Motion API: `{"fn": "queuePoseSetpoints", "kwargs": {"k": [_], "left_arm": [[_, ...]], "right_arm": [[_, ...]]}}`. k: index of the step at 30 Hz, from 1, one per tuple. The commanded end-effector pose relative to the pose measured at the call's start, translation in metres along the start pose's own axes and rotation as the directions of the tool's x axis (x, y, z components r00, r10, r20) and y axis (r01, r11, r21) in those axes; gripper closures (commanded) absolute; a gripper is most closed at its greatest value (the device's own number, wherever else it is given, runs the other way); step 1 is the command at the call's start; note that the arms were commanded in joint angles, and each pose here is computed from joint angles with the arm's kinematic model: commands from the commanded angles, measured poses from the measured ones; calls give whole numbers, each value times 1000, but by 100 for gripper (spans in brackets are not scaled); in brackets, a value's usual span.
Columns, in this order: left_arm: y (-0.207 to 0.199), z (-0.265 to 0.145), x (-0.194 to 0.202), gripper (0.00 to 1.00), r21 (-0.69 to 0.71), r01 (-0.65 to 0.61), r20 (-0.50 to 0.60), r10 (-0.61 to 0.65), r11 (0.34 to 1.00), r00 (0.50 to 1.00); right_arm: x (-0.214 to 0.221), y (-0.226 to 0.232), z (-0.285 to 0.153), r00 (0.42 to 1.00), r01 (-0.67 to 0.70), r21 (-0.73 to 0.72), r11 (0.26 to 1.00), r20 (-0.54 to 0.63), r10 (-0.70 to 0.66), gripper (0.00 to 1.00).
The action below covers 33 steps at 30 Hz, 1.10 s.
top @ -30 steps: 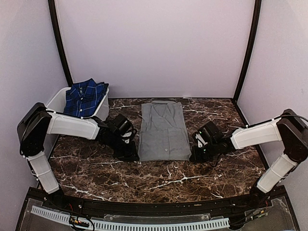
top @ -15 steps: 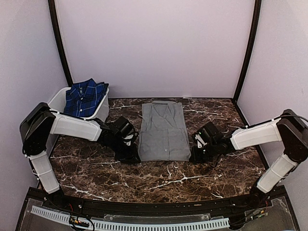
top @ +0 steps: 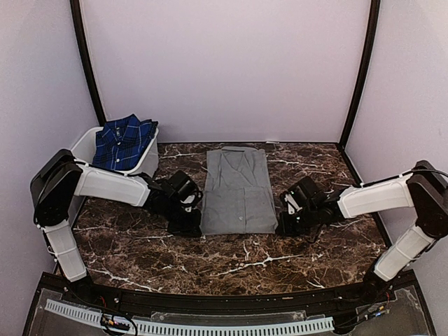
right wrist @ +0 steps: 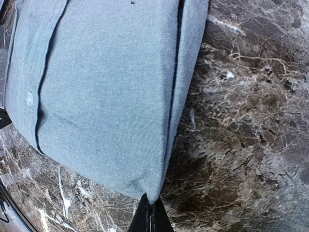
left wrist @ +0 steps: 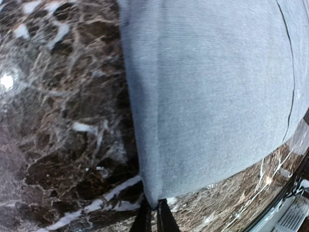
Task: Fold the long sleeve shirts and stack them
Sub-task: Pick up the 2/3-rectangle-folded shirt from the center of the board.
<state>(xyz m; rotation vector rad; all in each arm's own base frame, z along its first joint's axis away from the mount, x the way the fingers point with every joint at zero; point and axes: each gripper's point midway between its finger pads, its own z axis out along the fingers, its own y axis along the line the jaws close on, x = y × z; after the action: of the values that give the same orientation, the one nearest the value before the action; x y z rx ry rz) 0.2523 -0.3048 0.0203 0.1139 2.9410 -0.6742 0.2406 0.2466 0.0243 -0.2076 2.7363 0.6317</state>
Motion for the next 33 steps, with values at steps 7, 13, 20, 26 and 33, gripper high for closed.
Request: {"fn": "queuePoseSetpoints", "kwargs": {"k": [7, 13, 20, 26, 33], "left_arm": [[2, -14, 1, 100, -66, -39, 45, 43, 997, 998], [-2, -36, 21, 100, -59, -41, 66, 45, 997, 997], [-12, -60, 54, 100, -54, -57, 96, 62, 997, 993], [-25, -90, 76, 100, -47, -82, 134, 87, 996, 987], [-46, -131, 65, 100, -25, -118, 214, 120, 993, 969]], "right_arm": [[-3, 16, -19, 998, 29, -24, 999, 58, -27, 100], [14, 20, -36, 998, 34, -22, 999, 62, -32, 100], [41, 34, -58, 997, 45, -36, 998, 66, -43, 100], [56, 52, -89, 993, 48, -48, 998, 113, -42, 100], [28, 79, -130, 975, 55, -92, 994, 220, -34, 100]]}}
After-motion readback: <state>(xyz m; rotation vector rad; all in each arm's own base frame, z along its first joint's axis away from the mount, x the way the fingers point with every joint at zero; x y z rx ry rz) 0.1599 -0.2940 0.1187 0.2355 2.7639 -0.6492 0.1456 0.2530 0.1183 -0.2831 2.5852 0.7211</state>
